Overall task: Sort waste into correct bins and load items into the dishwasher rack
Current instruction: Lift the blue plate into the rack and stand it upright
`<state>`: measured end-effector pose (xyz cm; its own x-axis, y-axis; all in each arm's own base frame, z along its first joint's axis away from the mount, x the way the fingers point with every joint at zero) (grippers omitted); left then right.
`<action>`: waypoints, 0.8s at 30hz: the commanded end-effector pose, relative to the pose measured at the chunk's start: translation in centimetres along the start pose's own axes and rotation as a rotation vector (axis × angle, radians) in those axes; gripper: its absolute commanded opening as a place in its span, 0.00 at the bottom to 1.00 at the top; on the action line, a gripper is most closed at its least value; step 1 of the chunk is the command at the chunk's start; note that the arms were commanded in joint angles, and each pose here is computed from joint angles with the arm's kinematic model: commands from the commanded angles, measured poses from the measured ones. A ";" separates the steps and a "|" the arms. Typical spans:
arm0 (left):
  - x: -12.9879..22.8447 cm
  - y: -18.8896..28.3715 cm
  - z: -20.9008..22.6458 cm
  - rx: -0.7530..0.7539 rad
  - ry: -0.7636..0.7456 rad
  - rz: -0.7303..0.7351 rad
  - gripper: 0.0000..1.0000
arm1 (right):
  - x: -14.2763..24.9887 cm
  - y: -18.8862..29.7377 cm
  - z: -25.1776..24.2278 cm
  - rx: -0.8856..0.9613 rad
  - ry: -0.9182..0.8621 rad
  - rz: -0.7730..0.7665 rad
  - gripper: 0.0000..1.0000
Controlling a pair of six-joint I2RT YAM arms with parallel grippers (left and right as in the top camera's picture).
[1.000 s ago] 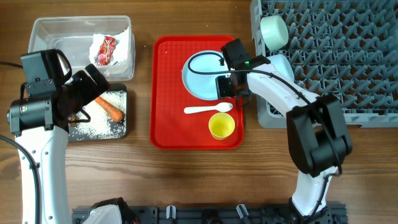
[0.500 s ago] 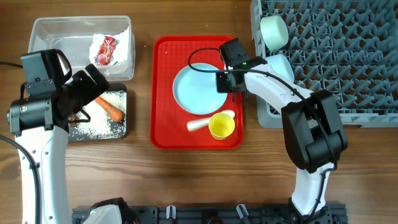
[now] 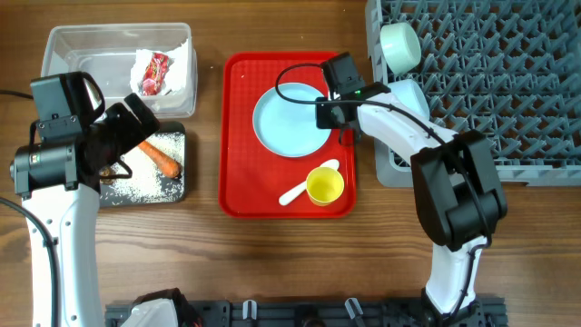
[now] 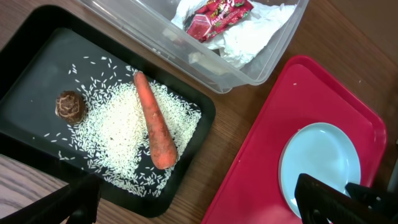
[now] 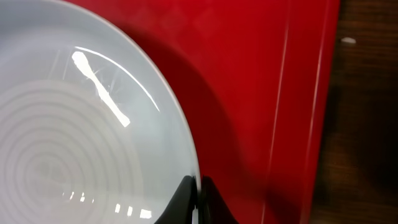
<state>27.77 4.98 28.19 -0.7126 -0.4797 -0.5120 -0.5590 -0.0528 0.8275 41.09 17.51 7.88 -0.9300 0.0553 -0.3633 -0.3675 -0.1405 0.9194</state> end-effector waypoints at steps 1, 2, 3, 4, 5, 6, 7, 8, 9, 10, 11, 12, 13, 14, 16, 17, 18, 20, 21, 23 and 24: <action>-0.2 0.1 -0.2 0.014 0.009 -0.003 1.00 | -3.7 4.8 0.6 -0.066 0.015 -0.100 0.04; -0.2 0.1 -0.2 0.014 0.009 -0.003 1.00 | -4.5 6.3 0.7 -0.075 0.011 -0.128 0.04; -0.2 0.1 -0.2 0.014 0.009 -0.003 1.00 | -5.3 7.9 0.7 -0.084 0.010 -0.159 0.04; -0.2 0.1 -0.2 0.014 0.009 -0.003 1.00 | -6.0 9.6 0.7 -0.095 0.019 -0.197 0.04; -0.2 0.1 -0.2 0.014 0.009 -0.003 1.00 | -6.8 11.8 0.6 -0.103 0.024 -0.247 0.04; -0.2 0.1 -0.2 0.014 0.009 -0.003 1.00 | -7.3 13.1 0.5 -0.100 0.019 -0.277 0.04; -0.2 0.1 -0.2 0.014 0.008 -0.003 1.00 | -7.9 15.2 0.0 -0.087 0.011 -0.329 0.04; -0.2 0.1 -0.2 0.014 0.009 -0.003 1.00 | -8.2 16.5 -0.4 -0.076 0.006 -0.359 0.04; -0.2 0.1 -0.2 0.014 0.009 -0.003 1.00 | -8.6 18.5 -1.1 -0.057 -0.004 -0.409 0.04; -0.2 0.1 -0.2 0.014 0.008 -0.003 1.00 | -8.8 20.0 -1.7 -0.039 -0.016 -0.445 0.04; -0.2 0.1 -0.2 0.014 0.009 -0.003 1.00 | -8.9 21.1 -2.2 -0.023 -0.024 -0.472 0.04; -0.2 0.1 -0.2 0.014 0.009 -0.003 1.00 | -9.1 22.6 -3.1 0.008 -0.042 -0.508 0.04; -0.2 0.1 -0.2 0.014 0.009 -0.003 1.00 | -9.1 24.0 -4.1 0.049 -0.066 -0.545 0.04; -0.2 0.1 -0.2 0.014 0.009 -0.003 1.00 | -9.2 25.3 -5.3 0.097 -0.095 -0.582 0.04; -0.2 0.1 -0.2 0.014 0.009 -0.003 1.00 | -9.0 27.7 -8.0 0.224 -0.170 -0.649 0.04; -0.2 0.1 -0.2 0.014 0.009 -0.003 1.00 | -8.9 28.8 -9.4 0.298 -0.216 -0.678 0.04; -0.2 0.1 -0.2 0.014 0.009 -0.003 1.00 | -8.7 29.7 -10.9 0.380 -0.269 -0.706 0.04; -0.2 0.1 -0.2 0.014 0.008 -0.003 1.00 | -8.2 31.4 -13.8 0.555 -0.354 -0.754 0.04; -0.2 0.1 -0.2 0.014 0.009 -0.003 1.00 | -8.1 31.9 -14.7 0.622 -0.383 -0.769 0.04; -0.2 0.1 -0.2 0.014 0.009 -0.003 1.00 | -7.7 33.0 -17.2 0.820 -0.454 -0.802 0.04; -0.2 0.1 -0.2 0.014 0.009 -0.003 1.00 | -7.7 33.2 -18.1 0.887 -0.465 -0.804 0.04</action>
<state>27.77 4.98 28.17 -0.7128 -0.4797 -0.5117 -0.5587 -0.0527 0.8277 37.76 -0.80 36.53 -0.4145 0.2495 -0.8752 -0.7400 0.4673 0.4837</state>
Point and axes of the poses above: each gripper's point midway between its finger pads, its own y axis back along the fingers, its own z axis along the line the jaws close on, x = y × z, the point moved 7 cm from there along y, back along the fingers, and after that the axes turned 6 degrees about -y, right-handed, at the moved point
